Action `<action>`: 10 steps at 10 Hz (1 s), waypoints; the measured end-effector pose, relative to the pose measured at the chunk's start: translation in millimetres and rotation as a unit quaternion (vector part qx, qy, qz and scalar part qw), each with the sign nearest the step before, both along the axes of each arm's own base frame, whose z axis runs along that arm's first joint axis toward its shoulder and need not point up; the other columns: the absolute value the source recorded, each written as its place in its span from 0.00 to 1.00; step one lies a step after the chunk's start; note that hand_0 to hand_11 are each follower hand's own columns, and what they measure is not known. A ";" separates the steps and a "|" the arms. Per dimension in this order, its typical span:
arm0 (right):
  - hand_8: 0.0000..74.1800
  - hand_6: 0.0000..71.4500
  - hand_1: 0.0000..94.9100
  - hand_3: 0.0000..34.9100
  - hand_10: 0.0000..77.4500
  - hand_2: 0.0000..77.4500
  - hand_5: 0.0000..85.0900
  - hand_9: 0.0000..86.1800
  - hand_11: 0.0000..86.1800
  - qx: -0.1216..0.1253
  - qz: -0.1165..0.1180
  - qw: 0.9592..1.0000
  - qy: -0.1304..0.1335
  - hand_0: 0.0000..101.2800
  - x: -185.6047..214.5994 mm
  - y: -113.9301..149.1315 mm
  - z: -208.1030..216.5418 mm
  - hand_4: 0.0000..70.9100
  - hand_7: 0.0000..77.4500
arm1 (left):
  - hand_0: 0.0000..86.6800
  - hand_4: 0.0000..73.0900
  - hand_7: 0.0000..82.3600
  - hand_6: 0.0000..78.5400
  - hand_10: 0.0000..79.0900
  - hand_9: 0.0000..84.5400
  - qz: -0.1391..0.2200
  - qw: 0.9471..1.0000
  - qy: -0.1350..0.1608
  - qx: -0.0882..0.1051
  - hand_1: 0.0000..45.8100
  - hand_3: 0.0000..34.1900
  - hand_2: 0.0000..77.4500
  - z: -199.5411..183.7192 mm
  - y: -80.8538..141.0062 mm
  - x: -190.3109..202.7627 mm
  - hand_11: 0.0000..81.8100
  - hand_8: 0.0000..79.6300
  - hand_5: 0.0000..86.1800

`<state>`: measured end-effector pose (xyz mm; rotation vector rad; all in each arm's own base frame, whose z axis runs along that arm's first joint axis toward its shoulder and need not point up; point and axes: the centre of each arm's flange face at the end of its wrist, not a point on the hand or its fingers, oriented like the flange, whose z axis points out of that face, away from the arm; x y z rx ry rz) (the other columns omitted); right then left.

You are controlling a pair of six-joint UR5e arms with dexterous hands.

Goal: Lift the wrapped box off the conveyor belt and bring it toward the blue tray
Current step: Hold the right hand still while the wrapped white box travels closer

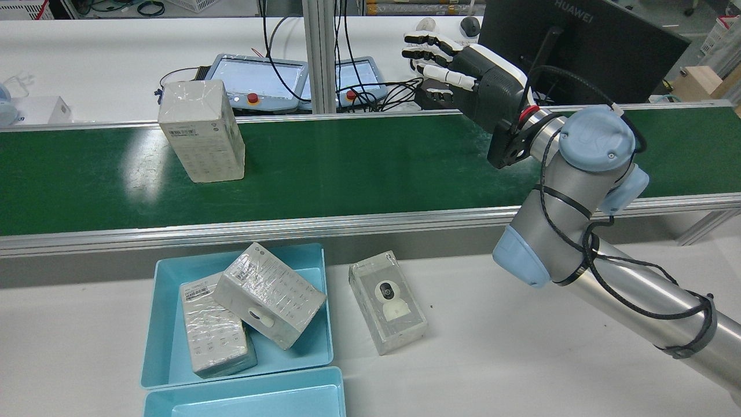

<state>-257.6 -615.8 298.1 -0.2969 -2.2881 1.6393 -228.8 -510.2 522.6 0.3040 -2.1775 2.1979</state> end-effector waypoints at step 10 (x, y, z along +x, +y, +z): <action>0.01 0.00 0.15 0.86 0.02 0.25 0.22 0.06 0.03 0.002 -0.018 1.000 0.000 0.45 -23.2 7.0 -5.3 0.02 0.25 | 0.00 0.00 0.01 0.01 0.01 0.00 0.000 1.000 0.000 0.000 0.00 0.00 0.01 0.0 0.0 0.0 0.00 0.01 0.01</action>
